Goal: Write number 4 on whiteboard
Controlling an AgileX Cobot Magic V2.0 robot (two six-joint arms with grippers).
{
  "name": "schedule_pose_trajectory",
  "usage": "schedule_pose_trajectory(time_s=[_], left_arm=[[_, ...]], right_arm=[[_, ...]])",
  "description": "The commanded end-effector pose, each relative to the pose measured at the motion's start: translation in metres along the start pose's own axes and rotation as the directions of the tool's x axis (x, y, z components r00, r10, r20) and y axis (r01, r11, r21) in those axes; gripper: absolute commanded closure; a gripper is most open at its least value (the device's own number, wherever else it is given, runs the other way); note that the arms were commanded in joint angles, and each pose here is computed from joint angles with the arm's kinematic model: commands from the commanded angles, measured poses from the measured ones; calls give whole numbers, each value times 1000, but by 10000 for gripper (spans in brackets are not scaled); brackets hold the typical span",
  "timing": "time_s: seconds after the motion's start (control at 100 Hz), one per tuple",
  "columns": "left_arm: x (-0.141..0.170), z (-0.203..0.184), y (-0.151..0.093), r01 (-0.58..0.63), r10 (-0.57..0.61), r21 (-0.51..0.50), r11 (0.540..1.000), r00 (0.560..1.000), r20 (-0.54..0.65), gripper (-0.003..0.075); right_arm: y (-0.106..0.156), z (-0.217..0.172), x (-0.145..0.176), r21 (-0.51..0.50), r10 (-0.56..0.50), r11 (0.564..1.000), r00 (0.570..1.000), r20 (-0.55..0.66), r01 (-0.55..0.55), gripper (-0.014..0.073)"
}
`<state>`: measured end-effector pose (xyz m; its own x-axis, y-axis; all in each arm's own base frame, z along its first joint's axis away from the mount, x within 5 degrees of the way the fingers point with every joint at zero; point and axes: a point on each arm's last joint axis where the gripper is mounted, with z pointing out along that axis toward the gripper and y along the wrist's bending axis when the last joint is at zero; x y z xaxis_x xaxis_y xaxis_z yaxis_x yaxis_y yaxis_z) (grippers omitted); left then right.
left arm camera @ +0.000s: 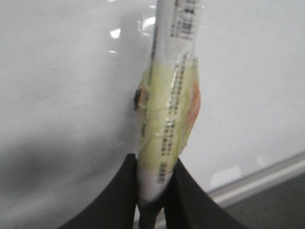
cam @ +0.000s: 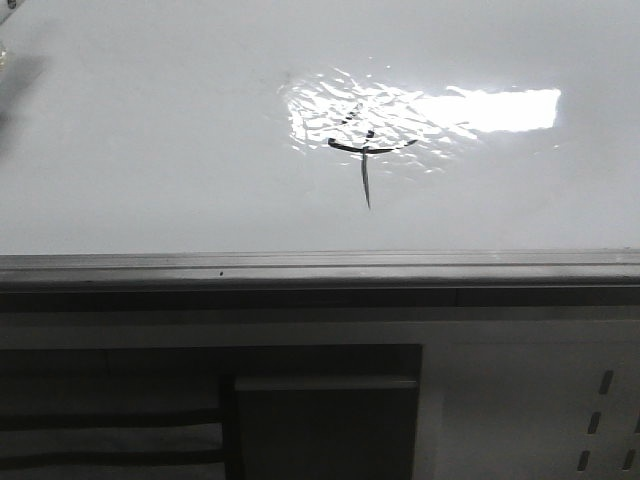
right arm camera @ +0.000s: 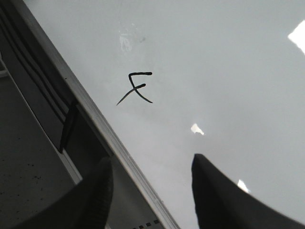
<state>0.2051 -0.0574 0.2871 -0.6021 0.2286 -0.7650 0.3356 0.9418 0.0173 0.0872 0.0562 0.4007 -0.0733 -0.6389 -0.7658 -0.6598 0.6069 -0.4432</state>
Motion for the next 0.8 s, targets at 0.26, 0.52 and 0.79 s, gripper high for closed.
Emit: schedule_pose_trajectory(time_s=[0.26,0.52,0.79], left_arm=[[-16,19,16,165,-154,-41,985,970,190,741],[-13,30,17,167,-159,-44,985,976,152,741],[-14,30,17,167,-159,-44,985,975,154,609]], right_arm=[[-5,-3,-7,47,8,999,998,61,-10,264],[-5,-3,-7,47,8,999,998,61,-10,264],[-5,-3,-7,46,19,999,998,60,-22,264]])
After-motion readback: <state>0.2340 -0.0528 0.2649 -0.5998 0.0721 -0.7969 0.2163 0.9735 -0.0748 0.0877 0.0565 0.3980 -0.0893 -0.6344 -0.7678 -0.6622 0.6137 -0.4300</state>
